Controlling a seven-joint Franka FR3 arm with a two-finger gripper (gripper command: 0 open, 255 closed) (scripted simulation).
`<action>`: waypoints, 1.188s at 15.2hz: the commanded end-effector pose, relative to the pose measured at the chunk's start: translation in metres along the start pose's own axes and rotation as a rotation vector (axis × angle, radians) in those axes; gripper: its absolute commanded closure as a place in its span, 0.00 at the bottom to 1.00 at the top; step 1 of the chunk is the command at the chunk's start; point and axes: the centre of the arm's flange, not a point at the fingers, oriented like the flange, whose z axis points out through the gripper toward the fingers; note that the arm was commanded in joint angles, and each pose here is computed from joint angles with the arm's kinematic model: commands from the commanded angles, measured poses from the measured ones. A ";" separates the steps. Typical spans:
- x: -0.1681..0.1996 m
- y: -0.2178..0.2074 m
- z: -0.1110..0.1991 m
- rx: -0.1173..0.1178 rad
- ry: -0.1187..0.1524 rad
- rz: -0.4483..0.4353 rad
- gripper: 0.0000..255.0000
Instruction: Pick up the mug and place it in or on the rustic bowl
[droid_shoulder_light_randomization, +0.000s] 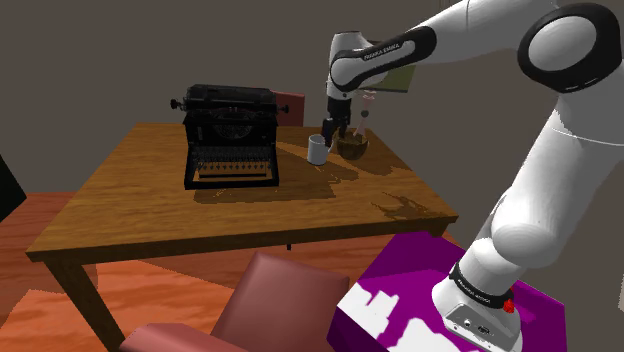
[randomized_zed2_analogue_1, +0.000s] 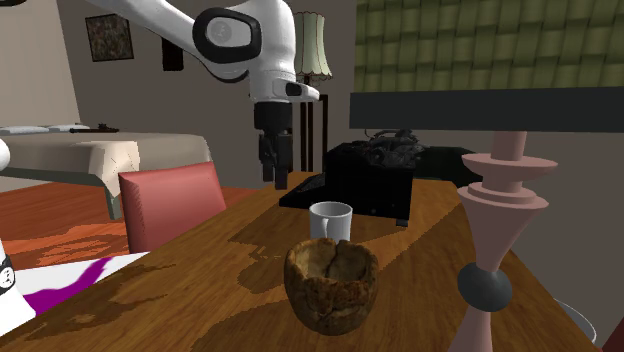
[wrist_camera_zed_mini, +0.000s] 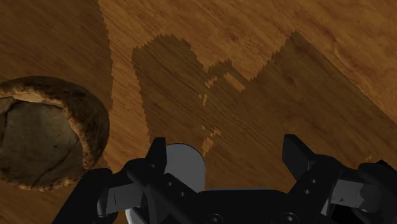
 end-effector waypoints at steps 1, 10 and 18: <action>0.024 0.004 0.011 0.001 0.010 0.000 0.00; 0.093 0.019 0.052 0.004 0.036 0.000 0.00; 0.093 0.019 0.076 0.004 0.036 0.000 0.00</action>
